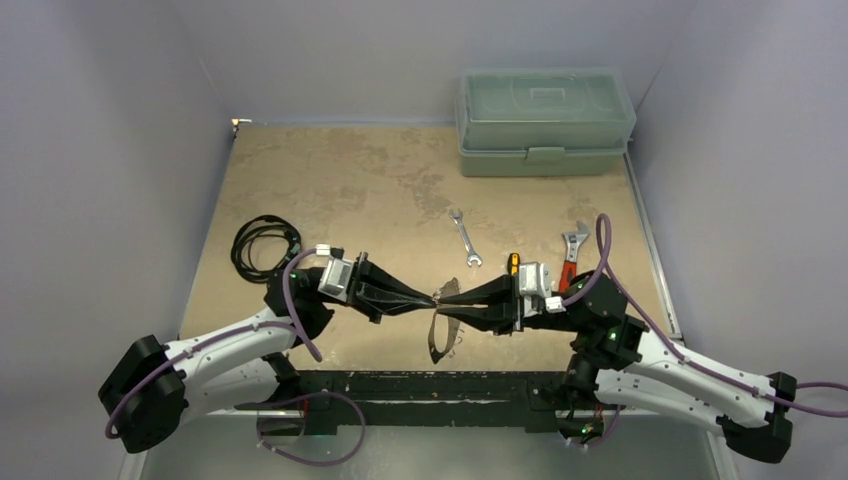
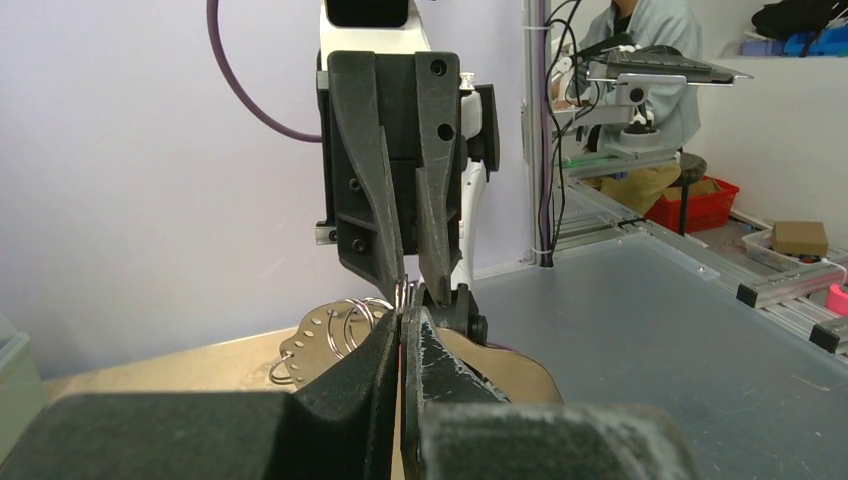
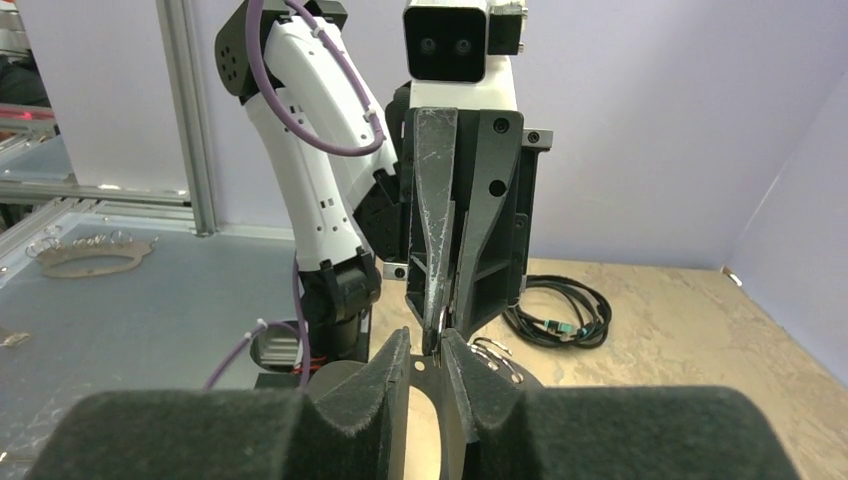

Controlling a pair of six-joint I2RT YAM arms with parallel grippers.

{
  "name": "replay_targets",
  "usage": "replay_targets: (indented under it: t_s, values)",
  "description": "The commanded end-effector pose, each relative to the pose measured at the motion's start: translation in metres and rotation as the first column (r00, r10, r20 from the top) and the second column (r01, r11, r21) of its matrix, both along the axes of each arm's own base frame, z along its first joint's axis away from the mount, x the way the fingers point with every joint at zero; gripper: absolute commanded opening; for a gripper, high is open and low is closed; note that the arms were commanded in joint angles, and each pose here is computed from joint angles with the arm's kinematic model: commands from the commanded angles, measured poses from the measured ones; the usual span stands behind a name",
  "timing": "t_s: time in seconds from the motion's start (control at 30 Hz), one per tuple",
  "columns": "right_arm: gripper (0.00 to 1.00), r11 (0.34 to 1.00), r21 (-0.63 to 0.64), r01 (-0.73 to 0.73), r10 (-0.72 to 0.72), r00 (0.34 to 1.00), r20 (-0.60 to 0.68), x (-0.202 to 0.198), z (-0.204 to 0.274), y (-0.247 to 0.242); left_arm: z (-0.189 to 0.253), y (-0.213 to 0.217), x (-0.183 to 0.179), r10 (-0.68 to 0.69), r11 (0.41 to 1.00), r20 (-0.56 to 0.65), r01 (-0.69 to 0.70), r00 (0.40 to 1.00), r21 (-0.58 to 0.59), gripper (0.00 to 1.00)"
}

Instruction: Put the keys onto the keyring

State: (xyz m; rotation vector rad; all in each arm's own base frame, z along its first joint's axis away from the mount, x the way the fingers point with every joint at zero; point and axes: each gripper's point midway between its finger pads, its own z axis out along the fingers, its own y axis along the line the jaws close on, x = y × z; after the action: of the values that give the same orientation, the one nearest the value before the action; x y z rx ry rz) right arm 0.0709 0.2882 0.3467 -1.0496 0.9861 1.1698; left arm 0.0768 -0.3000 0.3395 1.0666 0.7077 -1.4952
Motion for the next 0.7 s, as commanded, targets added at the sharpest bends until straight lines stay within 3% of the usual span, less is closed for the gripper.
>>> replay_targets:
  t_s: [0.0, 0.37, 0.67]
  values:
    - [0.19, 0.998, 0.057, 0.014, -0.015, 1.000, 0.015, 0.003, 0.018, 0.001, 0.005, 0.002, -0.002, 0.002, 0.999, 0.030, -0.001, 1.000, -0.034, 0.00]
    - [0.22, 0.998, 0.042, 0.048, -0.048, 0.999, -0.004, 0.008, 0.008, -0.001, 0.014, 0.006, -0.006, -0.008, 0.997, 0.033, 0.011, 0.999, -0.074, 0.00]
    - [0.18, 0.998, 0.016, 0.052, -0.052, 0.999, -0.015, 0.011, 0.002, 0.003, 0.016, 0.007, -0.008, -0.029, 0.995, 0.025, 0.031, 0.999, -0.092, 0.00]
